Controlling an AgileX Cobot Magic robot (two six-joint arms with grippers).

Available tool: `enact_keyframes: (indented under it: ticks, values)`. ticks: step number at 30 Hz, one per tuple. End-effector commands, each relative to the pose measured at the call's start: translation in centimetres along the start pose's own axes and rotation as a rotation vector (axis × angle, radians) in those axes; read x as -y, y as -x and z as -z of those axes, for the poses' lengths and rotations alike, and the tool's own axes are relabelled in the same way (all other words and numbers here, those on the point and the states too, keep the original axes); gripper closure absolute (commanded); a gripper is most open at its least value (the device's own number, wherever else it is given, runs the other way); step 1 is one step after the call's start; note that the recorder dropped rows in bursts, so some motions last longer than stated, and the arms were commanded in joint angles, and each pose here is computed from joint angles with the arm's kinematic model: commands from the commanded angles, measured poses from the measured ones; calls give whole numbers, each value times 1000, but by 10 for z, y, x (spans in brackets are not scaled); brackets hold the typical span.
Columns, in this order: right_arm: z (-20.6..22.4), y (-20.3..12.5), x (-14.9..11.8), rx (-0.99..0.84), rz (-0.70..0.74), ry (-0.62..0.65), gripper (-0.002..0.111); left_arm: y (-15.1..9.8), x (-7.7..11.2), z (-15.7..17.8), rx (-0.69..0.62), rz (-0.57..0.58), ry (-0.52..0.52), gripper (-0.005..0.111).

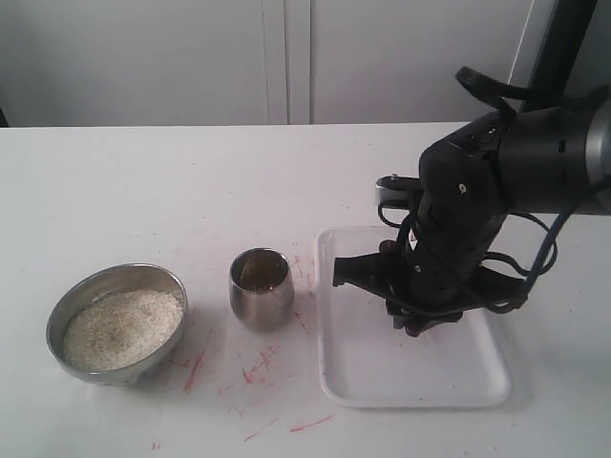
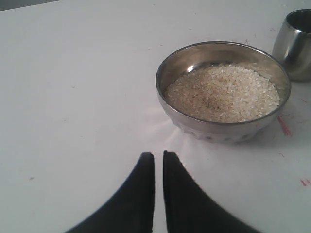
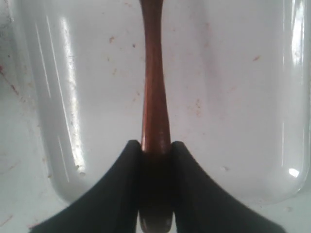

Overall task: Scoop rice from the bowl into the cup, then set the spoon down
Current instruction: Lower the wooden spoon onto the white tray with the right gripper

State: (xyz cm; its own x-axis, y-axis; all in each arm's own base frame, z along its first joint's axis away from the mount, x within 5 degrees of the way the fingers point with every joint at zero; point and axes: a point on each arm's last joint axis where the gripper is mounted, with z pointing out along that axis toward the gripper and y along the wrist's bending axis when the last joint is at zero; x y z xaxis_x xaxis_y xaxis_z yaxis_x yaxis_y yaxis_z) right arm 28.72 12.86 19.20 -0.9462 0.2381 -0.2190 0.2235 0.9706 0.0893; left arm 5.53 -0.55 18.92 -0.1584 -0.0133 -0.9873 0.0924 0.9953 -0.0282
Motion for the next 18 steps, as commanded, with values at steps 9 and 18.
enact_keyframes:
  ticks: [9,18]
  values:
    - [-15,1,1,-22,40,-31,107,2,0,1,7,11,-1,92]
    - [-15,2,1,-17,75,-26,107,2,0,1,7,11,-1,92]
